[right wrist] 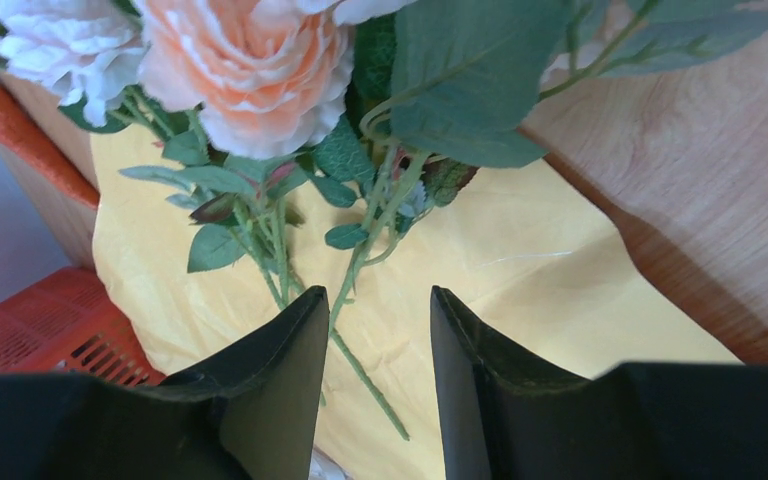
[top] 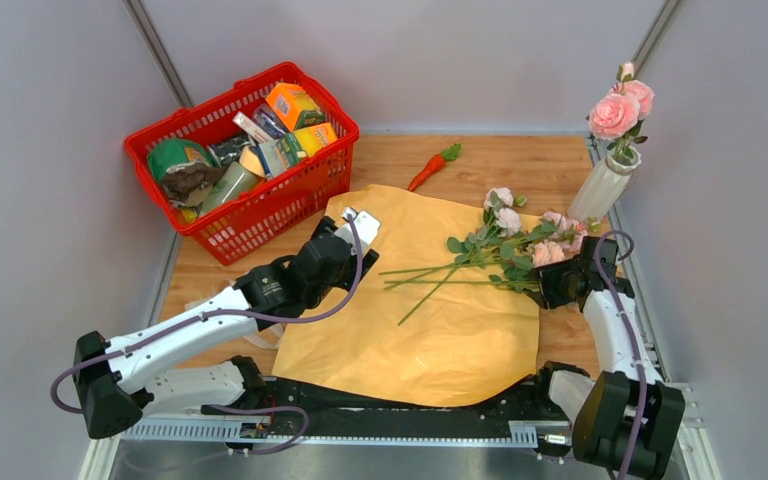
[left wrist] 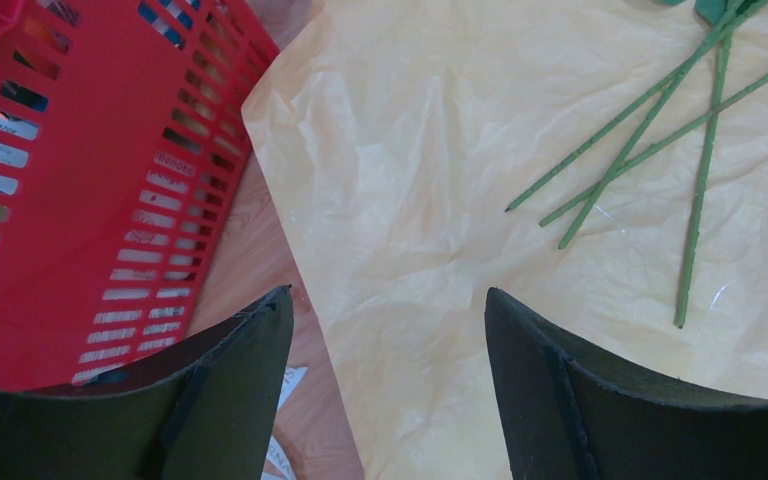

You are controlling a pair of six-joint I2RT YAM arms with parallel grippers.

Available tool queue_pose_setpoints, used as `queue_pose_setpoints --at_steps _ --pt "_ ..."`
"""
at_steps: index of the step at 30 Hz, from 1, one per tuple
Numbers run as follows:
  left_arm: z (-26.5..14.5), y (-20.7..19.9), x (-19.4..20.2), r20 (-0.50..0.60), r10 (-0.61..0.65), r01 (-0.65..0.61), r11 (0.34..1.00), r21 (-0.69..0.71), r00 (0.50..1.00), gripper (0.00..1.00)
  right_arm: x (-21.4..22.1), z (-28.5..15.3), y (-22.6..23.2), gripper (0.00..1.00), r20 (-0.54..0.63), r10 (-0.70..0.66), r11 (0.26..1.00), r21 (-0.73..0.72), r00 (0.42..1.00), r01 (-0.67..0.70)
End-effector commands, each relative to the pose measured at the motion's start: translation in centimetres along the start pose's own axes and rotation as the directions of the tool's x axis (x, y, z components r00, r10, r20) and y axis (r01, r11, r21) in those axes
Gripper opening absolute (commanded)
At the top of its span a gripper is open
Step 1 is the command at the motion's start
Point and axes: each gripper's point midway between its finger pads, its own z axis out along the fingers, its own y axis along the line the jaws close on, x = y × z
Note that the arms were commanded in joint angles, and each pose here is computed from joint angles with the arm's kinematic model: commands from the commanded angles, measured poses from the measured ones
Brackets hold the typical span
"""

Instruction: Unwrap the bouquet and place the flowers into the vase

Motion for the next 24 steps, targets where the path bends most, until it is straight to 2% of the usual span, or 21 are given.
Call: queue_pose_setpoints --at_steps 1,5,11,24 --pt "-0.4 0.4 -1.6 0.037 -0.007 0.008 1.000 -0.012 0.999 0.78 -1.3 1.1 -0.2 0.45 0.046 0.046 0.998 0.050 0.998 -0.048" --pt "-0.4 0.4 -1.5 0.036 -0.006 0.006 1.000 -0.012 0.999 0.78 -1.6 2.9 -0.8 0.45 0.032 0.045 0.994 0.102 0.998 -0.048" --pt "-0.4 0.3 -1.6 0.038 -0.007 0.007 1.000 -0.006 0.999 0.77 -2.4 4.7 -0.6 0.45 0.047 0.042 0.994 0.102 0.998 -0.047" --pt "-0.3 0.0 -1.6 0.032 -0.006 0.006 1.000 0.012 0.999 0.77 -3.3 5.3 -0.3 0.42 0.078 0.066 0.991 0.113 0.995 -0.075"
